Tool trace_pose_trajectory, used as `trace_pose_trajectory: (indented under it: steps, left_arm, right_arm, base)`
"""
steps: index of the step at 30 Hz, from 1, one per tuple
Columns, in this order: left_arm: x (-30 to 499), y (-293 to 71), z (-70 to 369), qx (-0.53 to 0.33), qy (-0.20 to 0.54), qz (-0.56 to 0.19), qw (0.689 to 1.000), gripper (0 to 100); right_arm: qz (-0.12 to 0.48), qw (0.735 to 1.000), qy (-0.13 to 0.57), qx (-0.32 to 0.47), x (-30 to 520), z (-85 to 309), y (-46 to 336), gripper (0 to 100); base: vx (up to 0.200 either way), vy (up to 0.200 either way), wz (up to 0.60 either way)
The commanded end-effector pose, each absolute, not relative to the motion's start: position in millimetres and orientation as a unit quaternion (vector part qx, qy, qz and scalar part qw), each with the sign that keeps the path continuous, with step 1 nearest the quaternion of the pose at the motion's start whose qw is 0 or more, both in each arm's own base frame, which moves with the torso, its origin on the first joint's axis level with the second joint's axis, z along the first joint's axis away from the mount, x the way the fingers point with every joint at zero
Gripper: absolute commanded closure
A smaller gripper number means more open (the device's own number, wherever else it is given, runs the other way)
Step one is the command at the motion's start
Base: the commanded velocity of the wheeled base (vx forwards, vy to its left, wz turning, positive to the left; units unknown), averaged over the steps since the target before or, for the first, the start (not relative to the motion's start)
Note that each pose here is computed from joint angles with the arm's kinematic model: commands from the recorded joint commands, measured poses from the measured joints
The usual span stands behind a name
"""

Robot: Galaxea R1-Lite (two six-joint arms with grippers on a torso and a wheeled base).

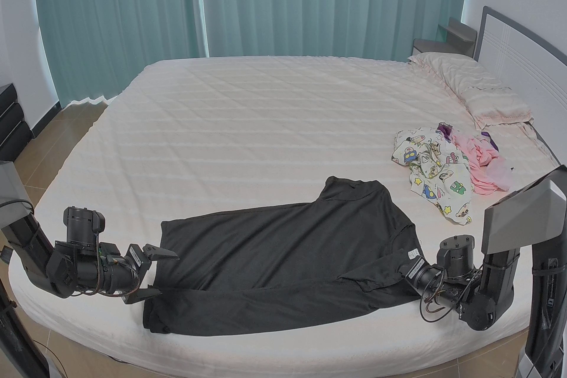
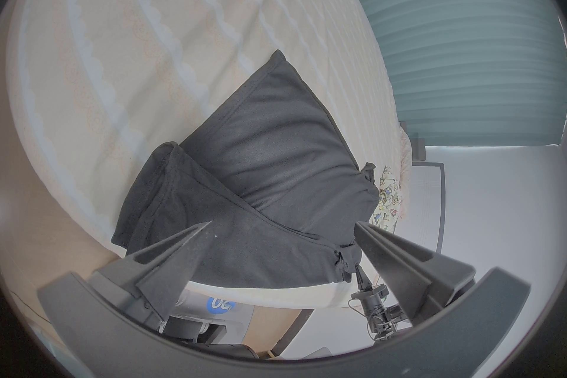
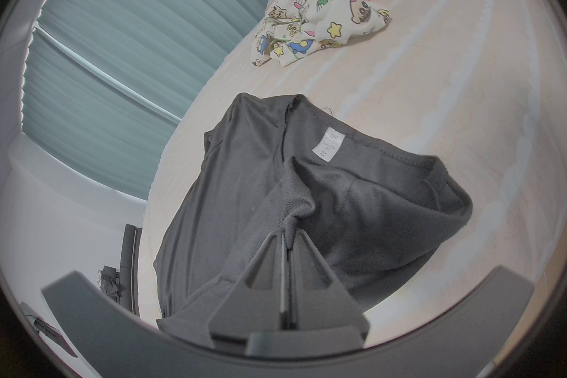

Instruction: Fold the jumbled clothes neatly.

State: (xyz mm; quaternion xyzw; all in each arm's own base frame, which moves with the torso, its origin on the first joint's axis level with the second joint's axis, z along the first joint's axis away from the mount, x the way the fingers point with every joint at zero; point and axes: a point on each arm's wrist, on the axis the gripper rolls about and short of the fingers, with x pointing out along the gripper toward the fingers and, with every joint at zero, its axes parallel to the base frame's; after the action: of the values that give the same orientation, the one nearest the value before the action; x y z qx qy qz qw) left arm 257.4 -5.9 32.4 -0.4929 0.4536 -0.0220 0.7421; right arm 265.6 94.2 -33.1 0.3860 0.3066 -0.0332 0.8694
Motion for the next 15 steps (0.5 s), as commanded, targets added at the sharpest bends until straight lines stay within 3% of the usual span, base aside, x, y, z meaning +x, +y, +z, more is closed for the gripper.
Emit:
trace_pose_trajectory:
  steps: [1,15]
  left_arm:
    - [258,-6,31,-0.493,0.455,-0.021,0.741,0]
    - [258,-7,31,-0.491,0.456,-0.022,0.742,0]
  right_arm:
    - [-0.010,0.878,0.280,0.389,273,-2,97,100]
    - [-0.015,0.868,0.316,0.381,317,38,109,100]
  base:
    - [0.000,0.000,0.00]
    - [0.000,0.000,0.00]
